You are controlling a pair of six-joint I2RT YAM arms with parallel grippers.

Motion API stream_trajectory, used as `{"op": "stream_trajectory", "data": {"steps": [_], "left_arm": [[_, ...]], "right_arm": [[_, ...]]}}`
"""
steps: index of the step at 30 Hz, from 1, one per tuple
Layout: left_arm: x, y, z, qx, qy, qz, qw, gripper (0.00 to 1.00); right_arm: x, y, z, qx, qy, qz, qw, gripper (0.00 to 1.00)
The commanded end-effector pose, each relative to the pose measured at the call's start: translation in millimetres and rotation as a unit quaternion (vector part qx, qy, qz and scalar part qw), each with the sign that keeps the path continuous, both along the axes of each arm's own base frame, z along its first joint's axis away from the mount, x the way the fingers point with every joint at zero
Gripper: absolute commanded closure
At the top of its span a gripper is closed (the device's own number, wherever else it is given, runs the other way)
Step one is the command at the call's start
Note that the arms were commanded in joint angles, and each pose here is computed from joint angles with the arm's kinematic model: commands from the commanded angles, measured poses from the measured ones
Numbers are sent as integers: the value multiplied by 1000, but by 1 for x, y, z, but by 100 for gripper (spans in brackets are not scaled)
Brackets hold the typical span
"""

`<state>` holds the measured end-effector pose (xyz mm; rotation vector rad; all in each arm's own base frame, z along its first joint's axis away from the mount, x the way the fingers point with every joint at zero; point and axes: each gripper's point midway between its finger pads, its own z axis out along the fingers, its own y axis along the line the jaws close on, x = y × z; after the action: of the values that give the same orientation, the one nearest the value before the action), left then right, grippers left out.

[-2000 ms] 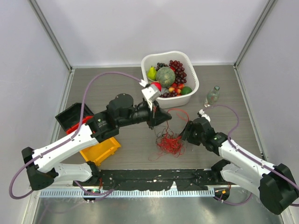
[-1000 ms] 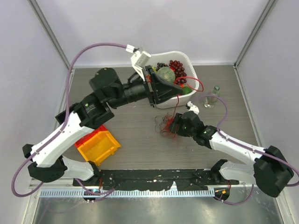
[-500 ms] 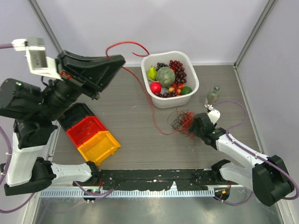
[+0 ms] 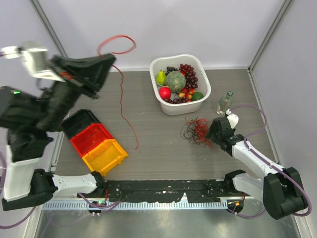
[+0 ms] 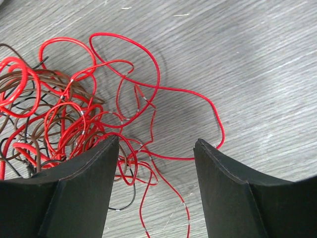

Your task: Untangle the cables

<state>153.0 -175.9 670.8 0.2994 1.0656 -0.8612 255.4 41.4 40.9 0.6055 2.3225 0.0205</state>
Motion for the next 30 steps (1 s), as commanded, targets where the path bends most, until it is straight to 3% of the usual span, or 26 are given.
{"op": "stream_trajectory", "data": {"steps": [1,8,12,16,19,23,30], "left_arm": [[50,-59,-86,96,82,28,992,100],[76,-73,-181,150,168,67,972,100],[87,-55,-270,191,250,135,940,100],[94,-33,-363,250,332,201,887,100],[97,-33,-426,271,397,200,854,100],[111,-41,-484,275,460,186,824,100],[143,-61,-547,301,513,193,780,100]], "right_arm": [[13,11,13,11,-30,37,999,33],[14,11,8,10,-33,38,999,32],[14,13,5,12,-28,43,999,33],[14,16,3,18,-26,49,998,33],[14,18,4,22,-30,53,998,33],[13,19,2,24,-26,57,998,33],[13,21,0,26,-23,61,998,33]]}}
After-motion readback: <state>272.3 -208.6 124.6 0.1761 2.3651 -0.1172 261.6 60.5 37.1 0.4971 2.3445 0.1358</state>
